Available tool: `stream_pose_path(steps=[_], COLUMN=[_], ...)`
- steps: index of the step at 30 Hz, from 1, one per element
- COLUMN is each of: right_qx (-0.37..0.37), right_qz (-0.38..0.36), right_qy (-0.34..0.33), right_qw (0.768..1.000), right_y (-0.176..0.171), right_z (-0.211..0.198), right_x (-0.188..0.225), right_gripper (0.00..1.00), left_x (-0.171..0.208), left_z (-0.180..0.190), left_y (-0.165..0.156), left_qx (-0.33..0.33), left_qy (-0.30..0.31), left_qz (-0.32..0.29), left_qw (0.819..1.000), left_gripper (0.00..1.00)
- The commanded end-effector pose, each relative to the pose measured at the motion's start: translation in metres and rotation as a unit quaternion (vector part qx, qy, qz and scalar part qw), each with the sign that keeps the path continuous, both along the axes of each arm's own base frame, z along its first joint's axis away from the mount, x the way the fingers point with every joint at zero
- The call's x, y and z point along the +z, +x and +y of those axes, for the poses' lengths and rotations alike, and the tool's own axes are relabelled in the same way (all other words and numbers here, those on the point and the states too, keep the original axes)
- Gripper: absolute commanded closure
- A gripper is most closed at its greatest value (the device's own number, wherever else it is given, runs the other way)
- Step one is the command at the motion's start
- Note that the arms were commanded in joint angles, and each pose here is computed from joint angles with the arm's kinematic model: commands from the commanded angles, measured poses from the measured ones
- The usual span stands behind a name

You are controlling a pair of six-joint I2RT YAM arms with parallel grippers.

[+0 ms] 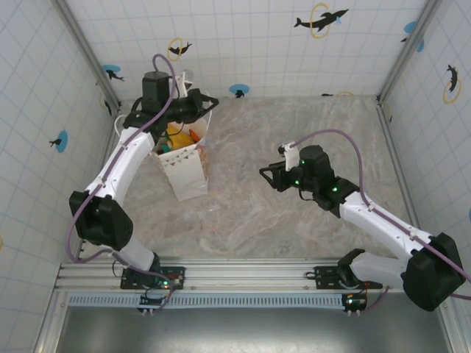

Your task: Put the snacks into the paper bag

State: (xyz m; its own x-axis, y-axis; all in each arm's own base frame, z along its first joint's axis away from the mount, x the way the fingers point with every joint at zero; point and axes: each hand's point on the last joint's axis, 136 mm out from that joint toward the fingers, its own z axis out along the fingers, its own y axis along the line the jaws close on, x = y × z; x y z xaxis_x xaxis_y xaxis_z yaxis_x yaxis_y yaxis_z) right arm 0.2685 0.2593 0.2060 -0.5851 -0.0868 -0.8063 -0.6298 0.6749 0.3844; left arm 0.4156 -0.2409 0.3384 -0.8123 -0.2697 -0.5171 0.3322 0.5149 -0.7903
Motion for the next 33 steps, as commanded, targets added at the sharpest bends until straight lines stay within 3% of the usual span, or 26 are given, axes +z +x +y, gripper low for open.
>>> stream_pose_path(steps=[1,13,22,23,29,33], right_qx=[-0.015,-0.146,-0.168,-0.169,-0.169,-0.159], right_qz=[-0.029,-0.030,-0.018,-0.017,-0.017,-0.017], right_qy=[0.001,0.009,0.015,0.016,0.027,0.045], right_qw=[0.999,0.989,0.986,0.985,0.985,0.986], right_y=[0.002,0.018,0.011,0.011,0.013,0.017], right_z=[-0.006,-0.057,-0.077,-0.077,-0.077,-0.073], right_x=[0.019,0.015,0.014,0.014,0.022,0.034], right_gripper=[0.56,0.56,0.56,0.56,0.54,0.53], left_x=[0.033,0.057,0.057,0.057,0.074,0.083], left_z=[-0.023,-0.125,-0.198,-0.201,-0.192,-0.170], left_y=[-0.005,-0.039,-0.074,-0.075,-0.074,-0.065], left_qx=[-0.034,-0.145,-0.216,-0.218,-0.195,-0.155], left_qy=[-0.001,-0.030,-0.058,-0.059,-0.050,-0.027], left_qz=[-0.047,-0.062,-0.057,-0.056,-0.087,-0.101], left_qw=[0.998,0.987,0.973,0.973,0.976,0.982], left_gripper=[1.00,1.00,1.00,0.98,0.63,0.50])
